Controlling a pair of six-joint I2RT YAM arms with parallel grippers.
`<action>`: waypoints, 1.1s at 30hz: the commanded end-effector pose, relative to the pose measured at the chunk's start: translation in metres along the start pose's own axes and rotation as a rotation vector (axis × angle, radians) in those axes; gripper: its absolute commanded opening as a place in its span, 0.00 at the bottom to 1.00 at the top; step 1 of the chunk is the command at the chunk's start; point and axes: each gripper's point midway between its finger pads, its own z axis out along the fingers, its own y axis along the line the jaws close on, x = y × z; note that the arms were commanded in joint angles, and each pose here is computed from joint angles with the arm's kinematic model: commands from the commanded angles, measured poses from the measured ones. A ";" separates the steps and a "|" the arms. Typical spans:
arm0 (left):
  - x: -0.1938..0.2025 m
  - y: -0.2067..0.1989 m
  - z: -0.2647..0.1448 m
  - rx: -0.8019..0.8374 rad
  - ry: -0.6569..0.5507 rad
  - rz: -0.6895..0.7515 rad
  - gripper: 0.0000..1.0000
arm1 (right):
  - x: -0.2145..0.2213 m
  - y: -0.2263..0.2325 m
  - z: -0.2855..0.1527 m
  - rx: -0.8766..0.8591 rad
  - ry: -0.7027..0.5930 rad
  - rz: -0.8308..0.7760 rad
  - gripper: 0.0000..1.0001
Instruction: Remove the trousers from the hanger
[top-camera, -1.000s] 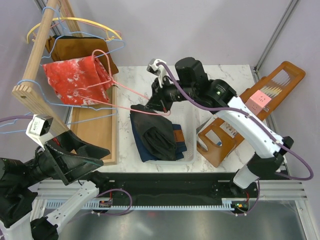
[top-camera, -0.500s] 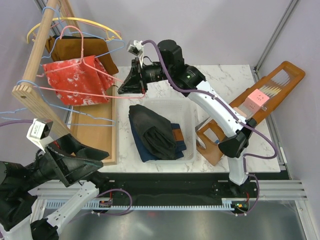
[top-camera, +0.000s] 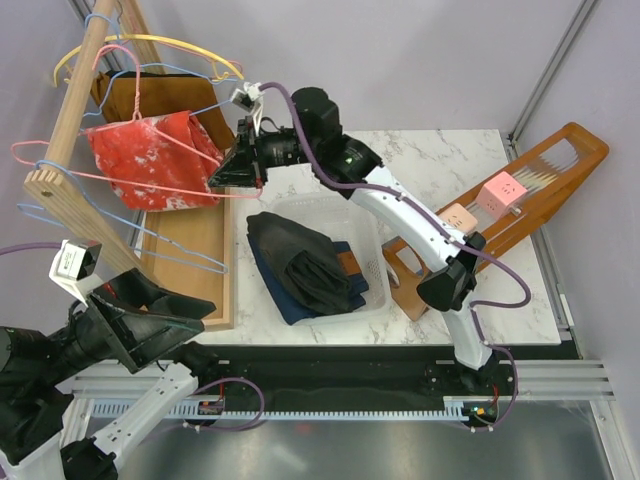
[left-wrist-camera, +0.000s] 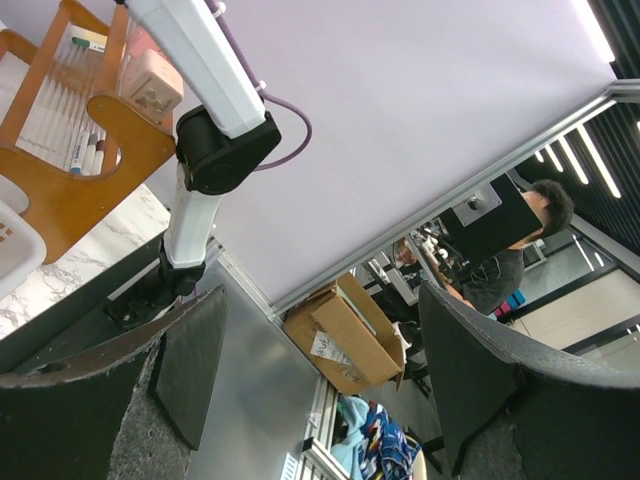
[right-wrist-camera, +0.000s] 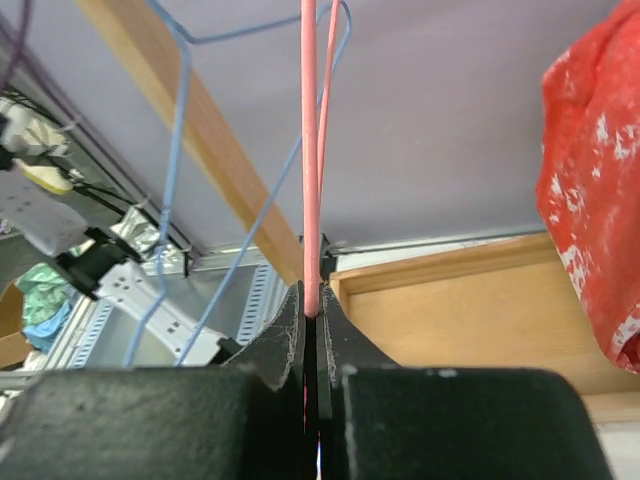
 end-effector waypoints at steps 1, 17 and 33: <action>-0.003 0.003 0.004 -0.009 -0.009 -0.024 0.84 | -0.019 0.003 0.017 0.102 -0.079 -0.151 0.00; 0.000 0.005 0.011 0.001 0.024 -0.032 0.84 | -0.013 0.023 0.032 0.190 -0.069 -0.201 0.00; 0.002 0.004 0.008 0.008 0.026 -0.032 0.84 | 0.033 0.025 0.070 0.247 0.023 -0.168 0.00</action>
